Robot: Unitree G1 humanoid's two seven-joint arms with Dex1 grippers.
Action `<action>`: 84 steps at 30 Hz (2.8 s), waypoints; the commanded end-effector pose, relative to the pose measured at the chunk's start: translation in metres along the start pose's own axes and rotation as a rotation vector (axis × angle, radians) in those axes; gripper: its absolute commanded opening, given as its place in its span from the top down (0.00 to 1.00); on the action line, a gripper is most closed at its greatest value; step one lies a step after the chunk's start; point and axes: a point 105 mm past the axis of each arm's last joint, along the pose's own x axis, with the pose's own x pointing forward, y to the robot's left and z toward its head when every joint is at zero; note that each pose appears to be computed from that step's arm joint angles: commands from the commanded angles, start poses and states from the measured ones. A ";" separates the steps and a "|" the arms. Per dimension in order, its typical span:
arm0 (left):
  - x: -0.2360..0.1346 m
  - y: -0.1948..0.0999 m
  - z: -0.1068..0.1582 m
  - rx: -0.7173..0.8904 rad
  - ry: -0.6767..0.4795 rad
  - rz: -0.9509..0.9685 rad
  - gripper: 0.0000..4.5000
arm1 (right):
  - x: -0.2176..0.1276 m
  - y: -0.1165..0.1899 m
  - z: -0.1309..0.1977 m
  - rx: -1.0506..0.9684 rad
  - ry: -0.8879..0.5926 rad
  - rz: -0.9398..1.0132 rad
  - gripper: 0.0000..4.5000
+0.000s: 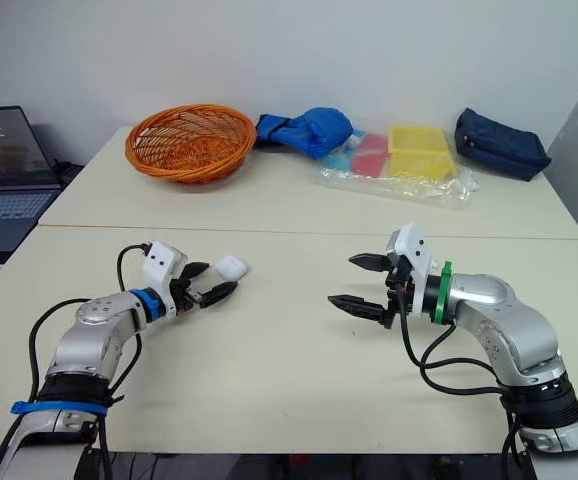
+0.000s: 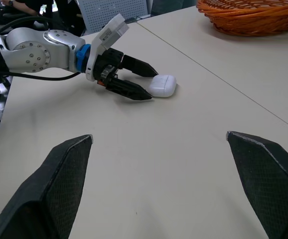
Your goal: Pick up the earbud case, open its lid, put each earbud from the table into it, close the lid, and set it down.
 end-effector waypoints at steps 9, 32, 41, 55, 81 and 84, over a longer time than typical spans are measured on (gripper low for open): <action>0.008 0.004 0.013 0.048 -0.037 -0.033 0.13 | -0.004 -0.001 0.005 -0.025 -0.029 -0.016 0.00; -0.007 -0.082 0.143 1.316 -0.674 -0.145 0.40 | 0.041 -0.009 0.050 0.190 -0.062 0.083 0.00; -0.005 -0.096 0.154 1.359 -0.820 -0.187 0.40 | 0.070 0.004 0.075 0.223 -0.124 0.136 0.00; -0.010 -0.102 0.157 1.370 -0.898 -0.191 0.40 | 0.076 -0.001 0.071 0.317 -0.130 0.096 0.00; -0.009 -0.109 0.158 1.301 -0.911 -0.238 0.00 | 0.075 -0.015 0.073 0.335 -0.156 0.049 0.81; -0.007 -0.104 0.160 1.273 -0.844 -0.272 0.00 | 0.074 -0.018 0.071 0.320 -0.152 0.034 0.81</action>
